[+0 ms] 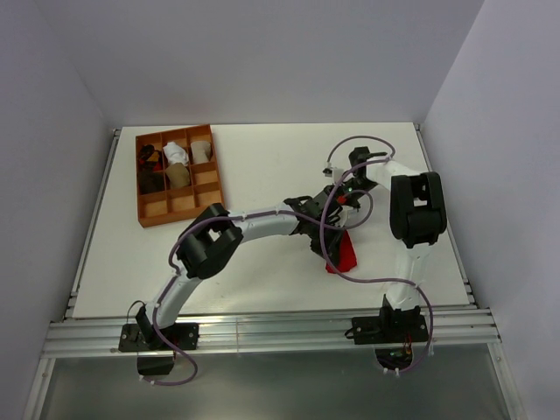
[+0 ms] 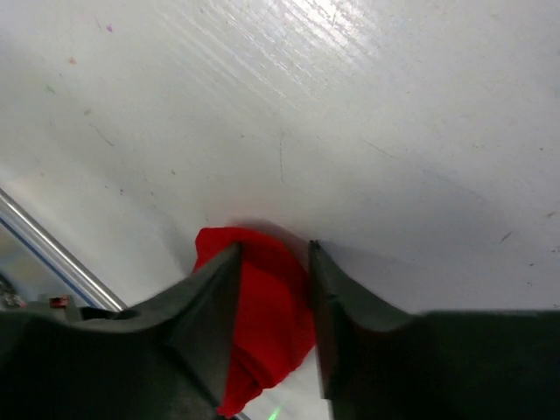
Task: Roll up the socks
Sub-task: Roll the sock at the center of the board.
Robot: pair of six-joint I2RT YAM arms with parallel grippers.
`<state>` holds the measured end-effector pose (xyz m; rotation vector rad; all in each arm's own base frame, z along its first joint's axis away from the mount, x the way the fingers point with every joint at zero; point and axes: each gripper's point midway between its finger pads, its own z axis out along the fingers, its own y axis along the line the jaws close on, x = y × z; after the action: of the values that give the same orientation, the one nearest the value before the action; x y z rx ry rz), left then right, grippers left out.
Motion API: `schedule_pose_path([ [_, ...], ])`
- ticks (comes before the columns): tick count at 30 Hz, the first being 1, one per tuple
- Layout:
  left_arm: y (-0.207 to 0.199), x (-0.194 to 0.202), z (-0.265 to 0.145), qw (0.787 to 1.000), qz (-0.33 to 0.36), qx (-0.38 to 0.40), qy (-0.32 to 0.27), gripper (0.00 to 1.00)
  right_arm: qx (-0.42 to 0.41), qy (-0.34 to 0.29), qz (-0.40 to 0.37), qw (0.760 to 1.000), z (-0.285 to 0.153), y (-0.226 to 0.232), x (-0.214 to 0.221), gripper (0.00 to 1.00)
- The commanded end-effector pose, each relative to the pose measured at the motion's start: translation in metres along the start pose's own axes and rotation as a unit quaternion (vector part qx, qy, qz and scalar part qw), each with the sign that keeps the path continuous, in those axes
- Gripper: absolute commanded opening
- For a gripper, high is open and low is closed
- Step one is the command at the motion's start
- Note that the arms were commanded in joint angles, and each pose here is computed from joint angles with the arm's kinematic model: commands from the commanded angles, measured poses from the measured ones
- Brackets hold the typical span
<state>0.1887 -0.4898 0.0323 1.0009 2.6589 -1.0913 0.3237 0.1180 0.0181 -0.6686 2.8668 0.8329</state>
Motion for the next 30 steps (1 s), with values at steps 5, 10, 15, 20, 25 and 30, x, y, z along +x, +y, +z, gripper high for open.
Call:
schedule_pose_path([
  [5,0.047,0.075,0.027,0.987,-0.085,-0.052,0.124,0.0,-0.02,-0.085,-0.034,0.996,-0.028,0.006,-0.03,0.62],
  [10,0.057,0.079,0.027,0.983,-0.102,-0.078,0.128,0.0,-0.015,-0.158,-0.014,0.987,-0.061,-0.006,-0.05,0.69],
  [15,0.063,0.078,0.025,0.983,-0.097,-0.1,0.12,0.0,-0.011,-0.221,0.047,0.974,-0.098,-0.034,-0.063,0.71],
  [20,0.064,0.076,0.02,0.983,-0.084,-0.119,0.112,0.0,0.006,-0.256,0.085,0.963,-0.128,-0.06,-0.073,0.72],
  [25,0.068,0.079,0.023,0.98,-0.09,-0.131,0.123,0.0,0.005,-0.271,0.043,0.962,-0.151,-0.046,-0.068,0.7],
  [30,0.071,0.082,0.022,0.975,-0.115,-0.122,0.148,0.0,0.021,-0.294,-0.047,0.954,-0.171,-0.023,-0.041,0.61],
])
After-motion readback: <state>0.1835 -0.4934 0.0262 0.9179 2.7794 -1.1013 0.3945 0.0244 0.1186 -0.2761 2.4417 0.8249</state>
